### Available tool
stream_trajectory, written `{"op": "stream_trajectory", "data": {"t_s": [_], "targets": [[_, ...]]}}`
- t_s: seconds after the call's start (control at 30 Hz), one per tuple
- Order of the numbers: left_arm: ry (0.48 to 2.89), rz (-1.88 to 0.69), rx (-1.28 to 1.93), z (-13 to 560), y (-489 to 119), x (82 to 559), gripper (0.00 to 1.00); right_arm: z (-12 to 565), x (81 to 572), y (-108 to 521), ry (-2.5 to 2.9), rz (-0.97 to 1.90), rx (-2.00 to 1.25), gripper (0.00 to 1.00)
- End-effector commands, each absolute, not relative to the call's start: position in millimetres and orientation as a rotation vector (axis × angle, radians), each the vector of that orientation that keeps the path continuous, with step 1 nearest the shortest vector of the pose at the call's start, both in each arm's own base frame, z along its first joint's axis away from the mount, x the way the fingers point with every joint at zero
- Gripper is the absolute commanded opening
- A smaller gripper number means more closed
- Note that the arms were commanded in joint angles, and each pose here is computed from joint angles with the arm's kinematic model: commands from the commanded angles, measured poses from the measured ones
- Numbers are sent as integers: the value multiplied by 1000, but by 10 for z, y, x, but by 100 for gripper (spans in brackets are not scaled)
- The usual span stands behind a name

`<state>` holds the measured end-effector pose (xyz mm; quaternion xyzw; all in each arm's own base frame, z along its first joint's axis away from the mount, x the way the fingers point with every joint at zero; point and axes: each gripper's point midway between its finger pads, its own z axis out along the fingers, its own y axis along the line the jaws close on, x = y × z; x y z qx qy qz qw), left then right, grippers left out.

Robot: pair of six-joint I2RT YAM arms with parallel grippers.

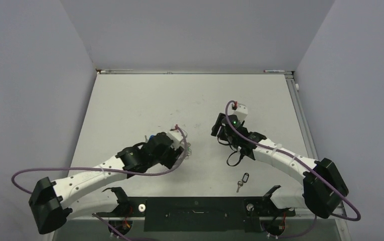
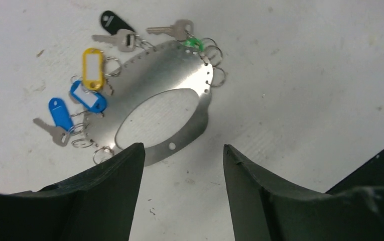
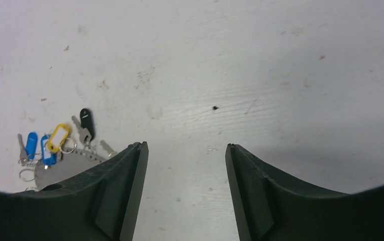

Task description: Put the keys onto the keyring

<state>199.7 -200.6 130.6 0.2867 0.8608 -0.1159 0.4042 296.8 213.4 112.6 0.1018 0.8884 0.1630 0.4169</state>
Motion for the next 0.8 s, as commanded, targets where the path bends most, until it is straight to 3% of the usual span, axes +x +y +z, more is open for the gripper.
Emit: {"op": "stream_trajectory", "data": {"t_s": [0.0,0.2,0.43,0.77], "targets": [[1946,-200,1209,1302,-2466,1924,57,1201,3016,1709,2206,331,246,60],[1740,-112,1619,1129,-2745,1956,57,1364,3049,1417,2162,338,262,66],[1530,-101,1888,975,-2886,1958,54,1403,3032,1281,2150,377,262,74],[1478,-223,1968,804,-2947,2066,57,1376,2968,1244,2152,409,241,82]]}}
